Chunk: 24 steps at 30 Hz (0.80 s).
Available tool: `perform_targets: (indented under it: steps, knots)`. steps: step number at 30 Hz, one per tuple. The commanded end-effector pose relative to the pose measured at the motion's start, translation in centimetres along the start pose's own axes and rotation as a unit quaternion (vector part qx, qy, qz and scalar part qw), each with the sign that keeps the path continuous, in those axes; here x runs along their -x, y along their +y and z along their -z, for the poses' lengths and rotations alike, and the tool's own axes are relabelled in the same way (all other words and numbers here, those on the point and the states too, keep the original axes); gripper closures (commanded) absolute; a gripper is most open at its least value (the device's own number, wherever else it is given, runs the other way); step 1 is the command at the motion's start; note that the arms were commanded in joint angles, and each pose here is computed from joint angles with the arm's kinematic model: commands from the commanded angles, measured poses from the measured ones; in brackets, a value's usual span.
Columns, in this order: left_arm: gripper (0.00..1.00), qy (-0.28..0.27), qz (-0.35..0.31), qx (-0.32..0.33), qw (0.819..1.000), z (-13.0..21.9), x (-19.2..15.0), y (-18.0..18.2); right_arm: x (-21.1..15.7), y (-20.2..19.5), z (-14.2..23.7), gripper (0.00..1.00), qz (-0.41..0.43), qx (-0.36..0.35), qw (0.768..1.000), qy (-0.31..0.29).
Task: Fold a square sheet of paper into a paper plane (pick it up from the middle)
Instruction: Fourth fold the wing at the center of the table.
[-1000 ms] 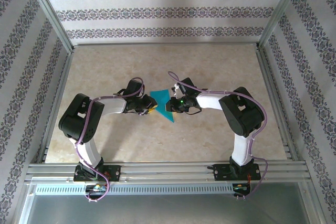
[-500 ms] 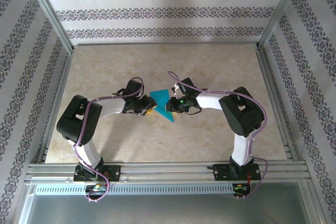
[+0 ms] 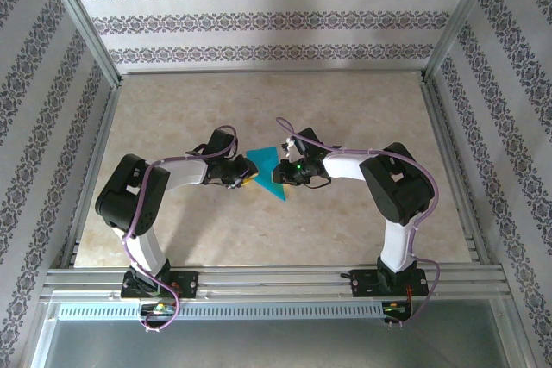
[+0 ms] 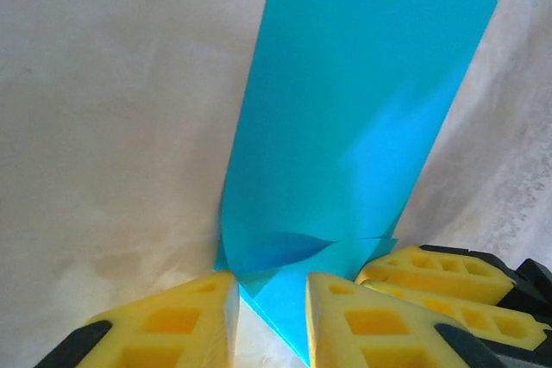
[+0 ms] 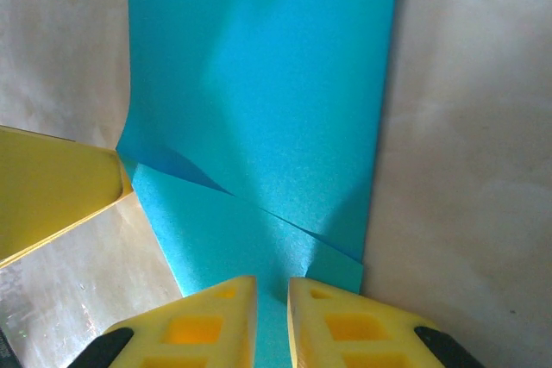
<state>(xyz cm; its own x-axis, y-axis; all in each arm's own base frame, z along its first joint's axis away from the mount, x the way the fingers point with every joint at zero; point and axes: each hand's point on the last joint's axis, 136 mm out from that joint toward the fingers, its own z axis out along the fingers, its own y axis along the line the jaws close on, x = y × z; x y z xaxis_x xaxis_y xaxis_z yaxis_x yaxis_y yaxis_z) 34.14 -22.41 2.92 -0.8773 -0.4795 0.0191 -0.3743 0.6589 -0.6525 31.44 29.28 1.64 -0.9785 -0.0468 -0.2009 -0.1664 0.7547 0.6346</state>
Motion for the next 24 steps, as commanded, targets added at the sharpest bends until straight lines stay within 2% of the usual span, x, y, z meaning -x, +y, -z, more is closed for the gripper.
perform_targets:
  steps: [1, 11, 18, 24]
  knots:
    - [0.74, 0.001, -0.019, -0.013, 1.000, -0.3, 0.1, -1.1, -3.2, -3.4, -1.5, 0.79, -0.037, -0.041, 0.997, 0.049]
    - [0.76, 0.003, -0.055, -0.061, 0.997, 0.1, -0.1, -2.7, -3.2, -3.4, -1.6, 0.79, -0.037, -0.040, 0.997, 0.050]
    - [0.77, 0.023, -0.072, -0.056, 0.996, -0.7, -0.7, -2.0, -2.6, -2.9, -1.2, 0.79, -0.032, -0.023, 0.998, 0.043]
    - [0.87, 0.028, -0.064, -0.046, 0.996, -1.0, -0.7, -1.7, -0.2, 0.3, 1.0, 0.71, 0.028, 0.021, 0.999, -0.002]
